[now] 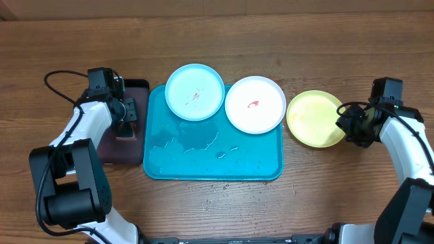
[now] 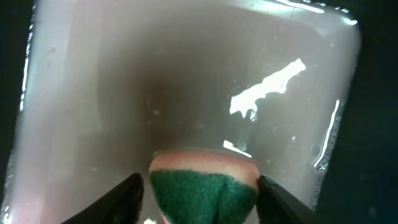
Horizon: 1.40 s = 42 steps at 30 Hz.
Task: Clean dirty plates on tray and stack at the side
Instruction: 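Place the yellow plate on the table right of the tray, then grasp the white plate rim with the right gripper and drag it toward center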
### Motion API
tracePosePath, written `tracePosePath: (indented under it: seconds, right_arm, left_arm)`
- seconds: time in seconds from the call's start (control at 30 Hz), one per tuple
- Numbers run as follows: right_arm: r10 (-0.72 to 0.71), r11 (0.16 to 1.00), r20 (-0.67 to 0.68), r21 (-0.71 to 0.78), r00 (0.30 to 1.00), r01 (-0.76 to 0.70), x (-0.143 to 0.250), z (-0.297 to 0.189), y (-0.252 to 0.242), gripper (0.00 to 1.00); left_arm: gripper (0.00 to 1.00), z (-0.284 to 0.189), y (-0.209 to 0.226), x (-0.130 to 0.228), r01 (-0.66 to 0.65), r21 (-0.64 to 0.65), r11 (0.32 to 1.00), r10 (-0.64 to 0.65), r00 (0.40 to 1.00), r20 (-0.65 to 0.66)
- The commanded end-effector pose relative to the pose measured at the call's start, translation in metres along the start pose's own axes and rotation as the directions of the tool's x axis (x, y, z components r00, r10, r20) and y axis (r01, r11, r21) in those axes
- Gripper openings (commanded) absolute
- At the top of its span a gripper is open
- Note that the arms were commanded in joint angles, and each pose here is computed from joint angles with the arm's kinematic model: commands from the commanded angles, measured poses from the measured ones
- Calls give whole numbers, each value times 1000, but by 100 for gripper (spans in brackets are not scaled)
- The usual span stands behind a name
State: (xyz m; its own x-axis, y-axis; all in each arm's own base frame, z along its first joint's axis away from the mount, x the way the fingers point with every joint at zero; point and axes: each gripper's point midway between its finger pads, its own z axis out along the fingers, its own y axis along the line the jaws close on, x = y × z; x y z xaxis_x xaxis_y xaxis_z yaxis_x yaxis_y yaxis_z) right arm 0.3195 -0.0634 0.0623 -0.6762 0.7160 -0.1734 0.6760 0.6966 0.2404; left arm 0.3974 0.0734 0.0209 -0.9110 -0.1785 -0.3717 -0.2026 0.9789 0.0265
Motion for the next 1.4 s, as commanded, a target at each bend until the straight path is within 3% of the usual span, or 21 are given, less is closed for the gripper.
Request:
tracePosePath:
  seconds: [0.0,0.27,0.37,0.4,0.43,0.47,0.7,0.73,0.83,0.87,1.13,1.3,1.37]
  right_arm:
    - [-36,997,-18,-66,999,35,3,-1,12,50]
    - [-192,941,-26,-289,981,177,12,-8,57,54]
    - [-272,910,-6,-328,962,255,18,-10,74,55]
    - [-301,899,3,-334,954,284,20,-11,79,55]
    - [-336,883,16,-343,942,321,24,-12,86,56]
    - [-368,867,28,-350,930,354,27,-12,94,56]
    - [-537,739,125,-406,834,537,56,-18,147,59]
    - [-554,720,143,-414,820,558,61,-19,155,60]
    - [-599,674,203,-394,774,625,71,-20,174,63]
    - [-624,651,220,-384,750,655,76,-20,180,63]
    - [-738,536,255,-339,625,773,109,-41,209,64]
    - [-756,487,290,-350,587,800,119,-57,228,64]
    - [-759,477,294,-353,580,804,122,-58,231,65]
  left_arm:
    - [56,9,-3,4,0,24,1000,1,1000,-22]
    - [57,11,-3,5,-1,23,1000,1,1000,-25]
    - [45,11,-3,2,-1,23,1000,1,1000,-11]
    - [31,12,-3,1,-1,23,1000,1,1000,-6]
    - [8,12,-3,0,-2,23,1000,2,1000,-2]
    - [4,11,-3,-2,-13,24,1000,13,1000,5]
    - [4,-10,-5,-24,-52,32,998,50,997,58]
    - [13,-14,-5,-27,-52,32,998,50,997,64]
    - [79,-24,-4,-25,-52,33,998,50,998,46]
    - [86,-24,-4,-19,-51,34,998,50,999,20]
    - [72,-28,-3,33,-32,36,999,39,981,-191]
    - [64,-19,-3,45,-16,33,999,22,979,-201]
    - [56,-15,-3,49,-16,31,999,22,979,-201]
